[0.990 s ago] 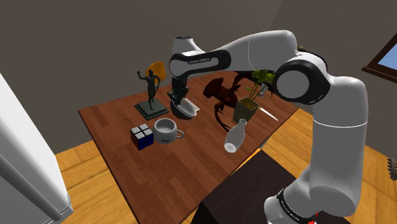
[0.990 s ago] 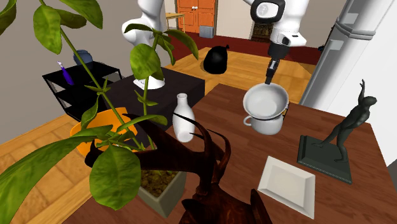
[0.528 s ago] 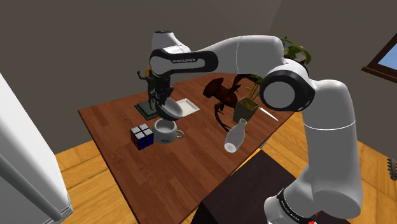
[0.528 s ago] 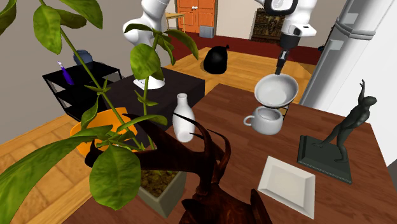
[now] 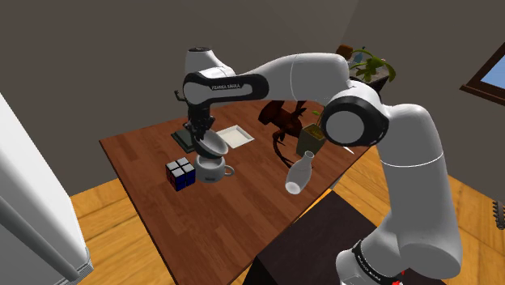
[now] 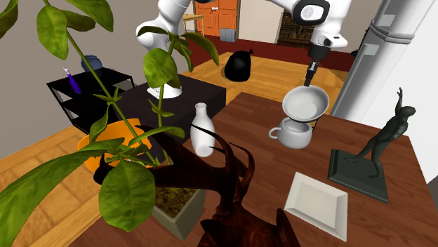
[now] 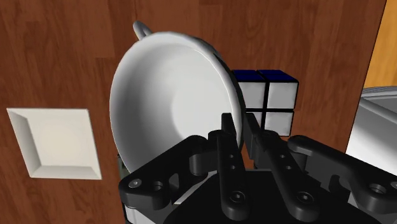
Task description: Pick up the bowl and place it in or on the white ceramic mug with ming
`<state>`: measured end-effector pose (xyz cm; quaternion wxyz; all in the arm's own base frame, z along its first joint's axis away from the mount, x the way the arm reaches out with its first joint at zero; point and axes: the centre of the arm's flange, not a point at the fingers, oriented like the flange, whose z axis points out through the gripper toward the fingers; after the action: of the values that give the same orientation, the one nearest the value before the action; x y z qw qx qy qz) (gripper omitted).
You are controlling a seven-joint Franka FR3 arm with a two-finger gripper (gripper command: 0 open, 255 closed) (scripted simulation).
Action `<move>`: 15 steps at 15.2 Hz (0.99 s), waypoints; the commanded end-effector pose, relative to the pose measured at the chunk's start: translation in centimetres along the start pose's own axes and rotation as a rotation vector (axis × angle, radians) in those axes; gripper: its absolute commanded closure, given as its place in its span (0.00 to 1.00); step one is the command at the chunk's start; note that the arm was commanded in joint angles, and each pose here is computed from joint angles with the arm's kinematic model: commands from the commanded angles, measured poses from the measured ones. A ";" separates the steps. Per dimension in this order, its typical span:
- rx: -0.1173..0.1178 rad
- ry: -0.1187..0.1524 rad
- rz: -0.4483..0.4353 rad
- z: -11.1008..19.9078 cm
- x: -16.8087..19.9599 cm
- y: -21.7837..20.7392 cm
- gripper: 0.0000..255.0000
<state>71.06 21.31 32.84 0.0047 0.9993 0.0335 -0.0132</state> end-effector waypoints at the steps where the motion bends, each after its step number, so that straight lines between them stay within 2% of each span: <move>1: 0.000 0.001 0.000 1.1 0.1 0.0 1.00; 15: 0.000 0.001 0.000 8.5 0.3 -0.1 1.00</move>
<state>70.86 22.13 26.44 -0.0024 0.9993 0.0377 0.0004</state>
